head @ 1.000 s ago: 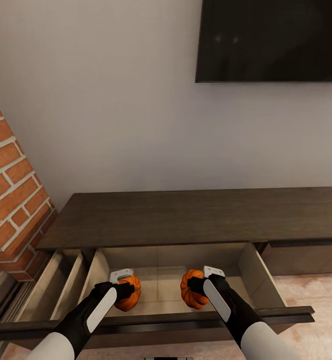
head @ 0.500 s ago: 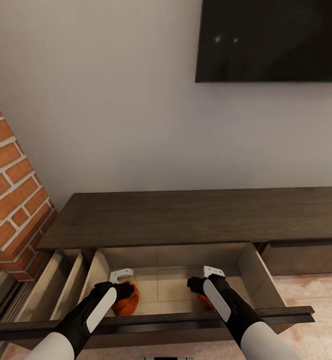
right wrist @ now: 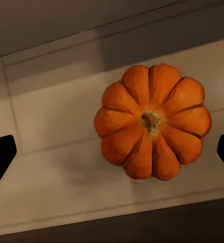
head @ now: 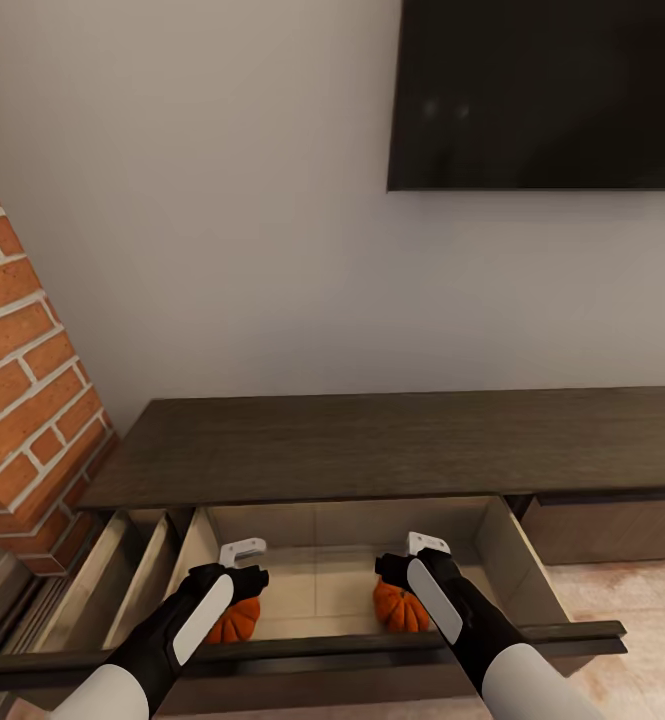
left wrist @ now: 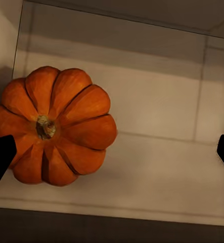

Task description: Place each of the two pumpkins and all three candles from the living room inside a cabinet in the living room (use any cabinet), then make sure every cabinet is closed, and position the cauldron so it is next to a table in the living room.

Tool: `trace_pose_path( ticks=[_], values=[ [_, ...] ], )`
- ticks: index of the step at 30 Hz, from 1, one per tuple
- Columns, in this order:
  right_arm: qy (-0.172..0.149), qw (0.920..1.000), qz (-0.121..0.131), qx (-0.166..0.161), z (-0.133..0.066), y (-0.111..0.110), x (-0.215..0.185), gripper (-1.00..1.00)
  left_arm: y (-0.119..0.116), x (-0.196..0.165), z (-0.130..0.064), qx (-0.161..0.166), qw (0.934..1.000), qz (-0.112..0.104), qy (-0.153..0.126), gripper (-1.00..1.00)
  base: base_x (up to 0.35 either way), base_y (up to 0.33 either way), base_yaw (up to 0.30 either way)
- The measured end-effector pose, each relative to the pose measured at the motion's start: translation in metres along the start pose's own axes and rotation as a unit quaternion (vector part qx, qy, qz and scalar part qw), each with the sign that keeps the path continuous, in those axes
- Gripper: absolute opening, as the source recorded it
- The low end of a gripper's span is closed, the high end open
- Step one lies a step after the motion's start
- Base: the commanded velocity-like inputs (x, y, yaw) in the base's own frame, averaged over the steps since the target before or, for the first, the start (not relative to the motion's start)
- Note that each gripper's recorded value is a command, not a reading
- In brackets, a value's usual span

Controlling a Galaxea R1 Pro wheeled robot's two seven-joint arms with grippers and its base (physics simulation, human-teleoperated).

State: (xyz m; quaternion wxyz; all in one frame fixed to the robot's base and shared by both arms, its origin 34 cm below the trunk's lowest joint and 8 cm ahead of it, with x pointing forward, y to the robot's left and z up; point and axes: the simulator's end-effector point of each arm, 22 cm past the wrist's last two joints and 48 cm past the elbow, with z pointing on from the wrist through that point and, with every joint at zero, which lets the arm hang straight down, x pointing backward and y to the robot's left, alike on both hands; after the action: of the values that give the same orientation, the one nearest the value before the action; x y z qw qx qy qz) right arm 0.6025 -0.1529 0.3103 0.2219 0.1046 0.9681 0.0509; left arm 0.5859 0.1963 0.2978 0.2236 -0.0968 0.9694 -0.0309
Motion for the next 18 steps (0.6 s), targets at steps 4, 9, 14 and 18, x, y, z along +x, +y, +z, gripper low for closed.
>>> trace_pose_path(
  ticks=[4, 9, 14, 18],
  values=[
    [-0.008, 1.0000, 0.000, -0.002, -0.007, 0.002, -0.007, 1.00, -0.001, -0.006, -0.006, 0.002, 1.0000, -0.002, -0.006, 1.00, 0.000, 0.000, 0.000],
    [-0.016, 0.9999, 0.000, -0.004, -0.015, 0.003, -0.014, 1.00, -0.004, -0.014, -0.015, 0.007, 0.9999, -0.005, -0.013, 1.00, -0.004, 0.000, 0.000],
    [-0.025, 0.9997, 0.000, -0.007, -0.024, 0.006, -0.021, 1.00, -0.005, -0.021, -0.023, 0.010, 0.9997, -0.006, -0.022, 1.00, -0.143, 0.000, 0.000],
    [-0.032, 0.9994, -0.002, -0.011, -0.031, 0.008, -0.027, 1.00, -0.008, -0.027, -0.029, 0.012, 0.9995, -0.007, -0.030, 1.00, -0.024, 0.000, 0.000]
  ],
)
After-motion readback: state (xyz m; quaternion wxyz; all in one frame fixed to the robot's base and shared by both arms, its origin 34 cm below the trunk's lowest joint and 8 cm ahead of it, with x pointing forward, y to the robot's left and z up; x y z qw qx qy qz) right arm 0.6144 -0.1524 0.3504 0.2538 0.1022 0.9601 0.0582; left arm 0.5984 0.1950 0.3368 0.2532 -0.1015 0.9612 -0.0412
